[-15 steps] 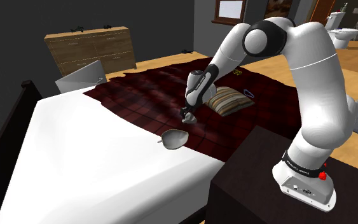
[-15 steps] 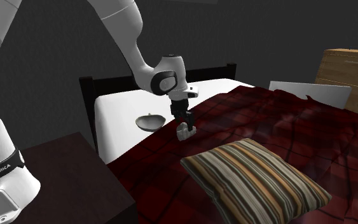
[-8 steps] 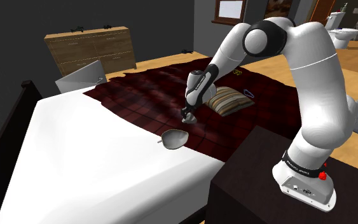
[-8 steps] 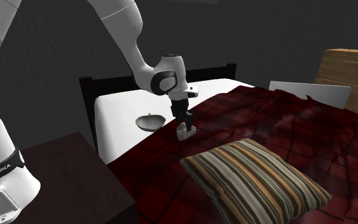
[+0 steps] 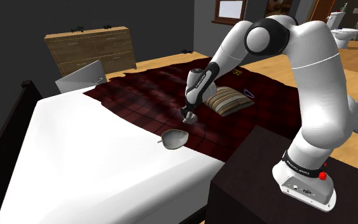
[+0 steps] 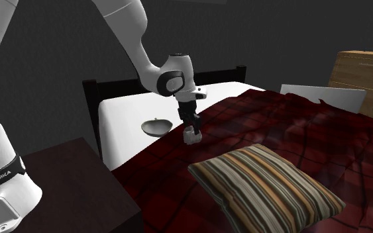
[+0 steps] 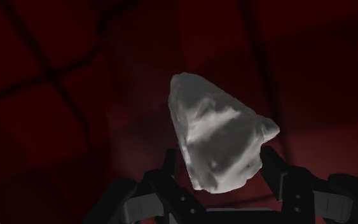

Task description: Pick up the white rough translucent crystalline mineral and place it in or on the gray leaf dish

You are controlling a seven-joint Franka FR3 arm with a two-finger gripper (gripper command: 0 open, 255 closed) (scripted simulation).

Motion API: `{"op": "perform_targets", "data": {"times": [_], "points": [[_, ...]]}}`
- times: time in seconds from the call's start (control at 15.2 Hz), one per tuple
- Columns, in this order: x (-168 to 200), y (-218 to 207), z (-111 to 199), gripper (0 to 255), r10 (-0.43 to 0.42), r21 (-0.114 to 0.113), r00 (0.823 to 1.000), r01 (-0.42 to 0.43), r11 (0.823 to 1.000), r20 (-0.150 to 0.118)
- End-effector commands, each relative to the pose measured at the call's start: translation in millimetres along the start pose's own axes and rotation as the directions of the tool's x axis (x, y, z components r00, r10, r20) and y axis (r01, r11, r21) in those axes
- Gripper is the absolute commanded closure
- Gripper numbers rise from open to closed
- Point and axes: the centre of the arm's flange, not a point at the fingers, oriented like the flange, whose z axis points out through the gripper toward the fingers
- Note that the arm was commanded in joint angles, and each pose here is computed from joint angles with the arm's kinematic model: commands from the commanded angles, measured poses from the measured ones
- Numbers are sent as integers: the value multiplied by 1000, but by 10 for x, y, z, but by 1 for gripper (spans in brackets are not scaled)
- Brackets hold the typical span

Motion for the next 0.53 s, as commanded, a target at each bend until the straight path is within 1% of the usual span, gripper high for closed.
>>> {"op": "perform_targets", "data": {"times": [0.0, 0.46], "points": [[19, 3, -101, 255, 0, 0, 1000, 0, 1000, 0], [93, 4, -464, 255, 0, 0, 1000, 0, 1000, 0]]}}
